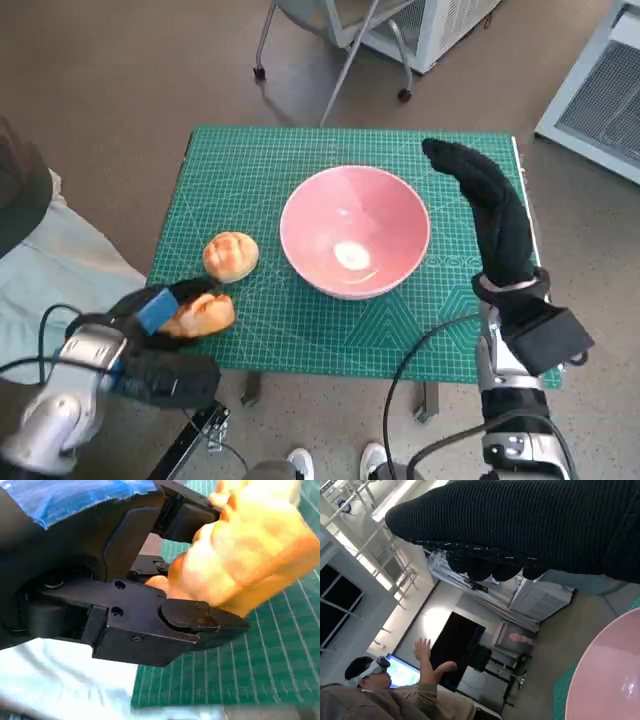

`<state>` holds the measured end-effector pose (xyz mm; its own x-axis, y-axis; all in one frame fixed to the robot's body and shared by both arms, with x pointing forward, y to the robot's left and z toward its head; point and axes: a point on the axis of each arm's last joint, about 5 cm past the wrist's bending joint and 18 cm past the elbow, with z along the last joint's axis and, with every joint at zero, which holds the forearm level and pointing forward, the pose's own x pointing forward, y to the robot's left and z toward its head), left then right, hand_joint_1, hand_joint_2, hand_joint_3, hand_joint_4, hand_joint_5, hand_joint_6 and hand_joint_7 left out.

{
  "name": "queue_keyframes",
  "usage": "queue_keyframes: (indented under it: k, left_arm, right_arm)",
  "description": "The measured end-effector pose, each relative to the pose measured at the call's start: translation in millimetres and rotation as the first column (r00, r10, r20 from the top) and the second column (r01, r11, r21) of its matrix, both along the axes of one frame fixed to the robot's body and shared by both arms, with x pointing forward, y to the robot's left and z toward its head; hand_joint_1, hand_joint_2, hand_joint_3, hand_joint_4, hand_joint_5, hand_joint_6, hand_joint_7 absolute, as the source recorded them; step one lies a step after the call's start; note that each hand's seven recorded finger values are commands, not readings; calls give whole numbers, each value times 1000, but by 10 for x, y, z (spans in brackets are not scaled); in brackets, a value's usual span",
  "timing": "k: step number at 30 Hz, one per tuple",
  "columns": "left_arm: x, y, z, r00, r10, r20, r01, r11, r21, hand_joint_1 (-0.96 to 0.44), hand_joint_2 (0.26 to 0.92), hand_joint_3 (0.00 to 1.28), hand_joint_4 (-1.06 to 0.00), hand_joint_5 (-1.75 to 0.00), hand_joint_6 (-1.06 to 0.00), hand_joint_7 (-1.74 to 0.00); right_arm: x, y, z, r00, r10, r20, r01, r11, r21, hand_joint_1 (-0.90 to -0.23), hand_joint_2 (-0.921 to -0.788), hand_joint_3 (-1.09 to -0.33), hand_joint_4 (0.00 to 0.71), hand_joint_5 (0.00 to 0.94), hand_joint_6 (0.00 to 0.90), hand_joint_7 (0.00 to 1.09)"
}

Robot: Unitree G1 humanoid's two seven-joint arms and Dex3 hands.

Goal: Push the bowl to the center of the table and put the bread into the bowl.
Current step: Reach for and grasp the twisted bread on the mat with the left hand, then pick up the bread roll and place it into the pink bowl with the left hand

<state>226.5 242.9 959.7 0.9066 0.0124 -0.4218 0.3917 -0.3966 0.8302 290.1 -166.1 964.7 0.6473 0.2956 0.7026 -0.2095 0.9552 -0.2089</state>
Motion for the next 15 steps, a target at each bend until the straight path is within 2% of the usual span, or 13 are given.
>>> queue_keyframes:
  k: [5,11,15]
  left_arm:
    - [15,39,39,999,-43,-3,43,999,16,4,920,165,-632,-1259,-475,-1262]
    - [-20,-5,175,997,-76,-16,75,996,-45,2,920,114,-671,-1193,-540,-1239]
    - [-52,-39,315,995,-97,25,99,990,-103,2,911,64,-741,-1082,-619,-1204]
  right_arm:
    - [-3,-7,1,1000,-2,2,2,1000,-1,-561,-921,-892,242,246,-1,883]
    - [-6,-20,1,1000,-5,3,5,1000,-3,-556,-921,-893,234,262,-1,880]
    - [-6,-20,1,1000,-5,4,5,1000,-2,-553,-921,-895,229,272,-1,881]
